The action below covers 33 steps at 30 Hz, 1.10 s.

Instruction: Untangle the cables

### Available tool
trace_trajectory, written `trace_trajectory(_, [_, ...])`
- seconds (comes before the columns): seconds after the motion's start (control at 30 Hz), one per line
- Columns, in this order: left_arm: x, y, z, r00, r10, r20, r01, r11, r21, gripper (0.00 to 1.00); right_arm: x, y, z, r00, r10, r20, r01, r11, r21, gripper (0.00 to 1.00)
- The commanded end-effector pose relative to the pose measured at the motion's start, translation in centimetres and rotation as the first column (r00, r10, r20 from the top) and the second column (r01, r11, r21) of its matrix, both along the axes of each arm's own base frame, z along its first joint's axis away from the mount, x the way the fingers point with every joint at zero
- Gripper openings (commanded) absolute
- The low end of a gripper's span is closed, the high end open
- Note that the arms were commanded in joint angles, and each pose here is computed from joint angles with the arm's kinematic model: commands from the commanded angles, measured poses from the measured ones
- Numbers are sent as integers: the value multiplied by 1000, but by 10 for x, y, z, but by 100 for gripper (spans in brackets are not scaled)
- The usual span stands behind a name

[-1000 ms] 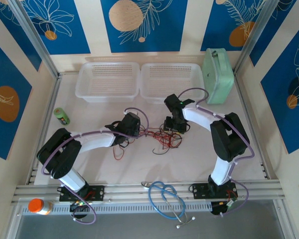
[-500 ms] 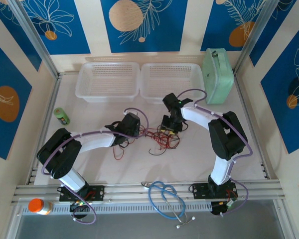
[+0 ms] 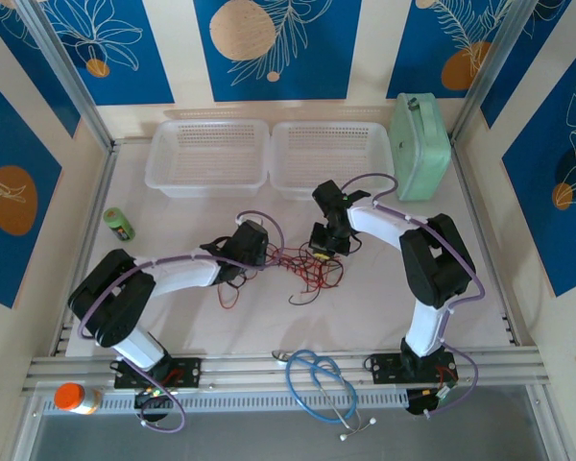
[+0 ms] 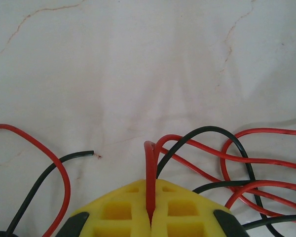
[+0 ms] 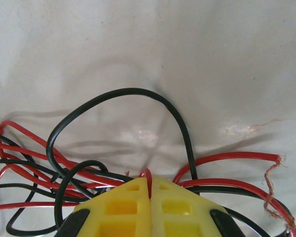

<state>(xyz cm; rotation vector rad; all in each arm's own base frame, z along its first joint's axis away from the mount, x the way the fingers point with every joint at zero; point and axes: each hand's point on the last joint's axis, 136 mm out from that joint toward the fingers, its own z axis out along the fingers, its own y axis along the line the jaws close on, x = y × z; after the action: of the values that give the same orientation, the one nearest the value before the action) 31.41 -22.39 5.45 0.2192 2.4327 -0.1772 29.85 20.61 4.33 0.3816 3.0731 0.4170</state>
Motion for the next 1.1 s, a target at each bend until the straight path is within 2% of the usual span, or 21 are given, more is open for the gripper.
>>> trace_trajectory(0.0, [-4,18,3,999,43,11,-43,997,58,0,0,-24,21,998,-44,41,45,999,-13,0])
trace_trajectory(0.13, [-9,43,1,995,97,9,-97,986,136,0,3,-67,44,987,-97,131,109,990,-89,0])
trace_trajectory(0.23, [-11,56,-1,991,132,7,-132,979,153,0,-1,-97,54,971,-151,185,177,975,-132,0])
trace_trajectory(0.47, [-8,63,-4,986,165,-2,-163,975,153,0,-21,-143,45,932,-289,219,326,932,-160,0])
trace_trajectory(0.8, [-4,72,-10,981,193,-12,-188,966,180,0,-43,-194,25,924,-336,181,378,869,-319,0])
trace_trajectory(0.97, [-3,74,-8,983,185,-10,-180,966,186,0,-45,-206,17,926,-345,155,378,847,-373,0])
trace_trajectory(1.07, [1,66,-1,989,149,-6,-146,975,168,0,-42,-202,14,932,-335,141,363,855,-369,0])
